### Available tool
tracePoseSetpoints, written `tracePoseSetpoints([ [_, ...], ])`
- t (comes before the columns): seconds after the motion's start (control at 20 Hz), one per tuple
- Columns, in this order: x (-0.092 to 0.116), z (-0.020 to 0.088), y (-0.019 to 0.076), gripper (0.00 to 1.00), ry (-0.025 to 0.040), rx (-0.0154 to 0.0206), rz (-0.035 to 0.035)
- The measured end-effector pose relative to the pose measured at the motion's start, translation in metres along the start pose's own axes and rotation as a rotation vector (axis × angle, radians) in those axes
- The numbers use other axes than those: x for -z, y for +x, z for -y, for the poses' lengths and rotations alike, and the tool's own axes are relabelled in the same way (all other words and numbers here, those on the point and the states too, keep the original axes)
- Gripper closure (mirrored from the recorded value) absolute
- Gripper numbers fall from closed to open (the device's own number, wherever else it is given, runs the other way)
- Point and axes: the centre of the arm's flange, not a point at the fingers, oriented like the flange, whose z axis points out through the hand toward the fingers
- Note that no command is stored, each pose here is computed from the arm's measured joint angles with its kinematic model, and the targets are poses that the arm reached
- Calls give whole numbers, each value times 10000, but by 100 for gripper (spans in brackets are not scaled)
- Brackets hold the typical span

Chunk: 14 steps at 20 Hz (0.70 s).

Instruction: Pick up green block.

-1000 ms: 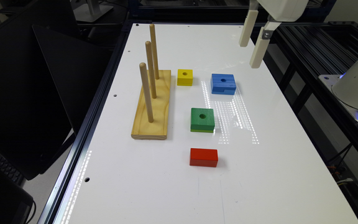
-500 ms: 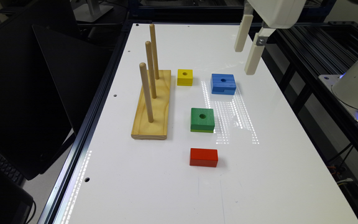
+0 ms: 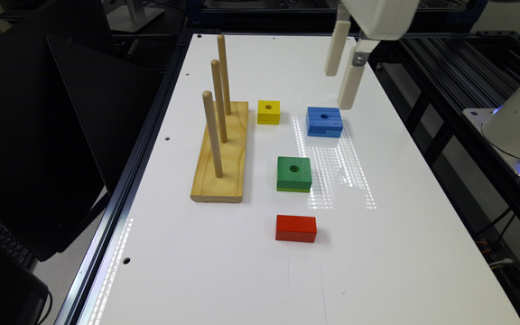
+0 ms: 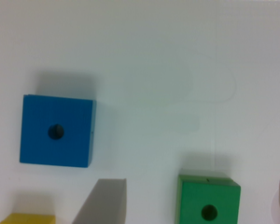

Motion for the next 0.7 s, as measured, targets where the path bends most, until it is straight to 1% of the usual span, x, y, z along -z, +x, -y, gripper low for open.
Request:
tracePoseSetpoints([
  [0.1,-20,28,20,0,-15,-2,33],
  [0.25,-32,42,30,0,-26,-4,52],
  [0.5,-22,60,28,0,-4,4,35],
  [0.7,-18,74,15,0,0,11,28],
])
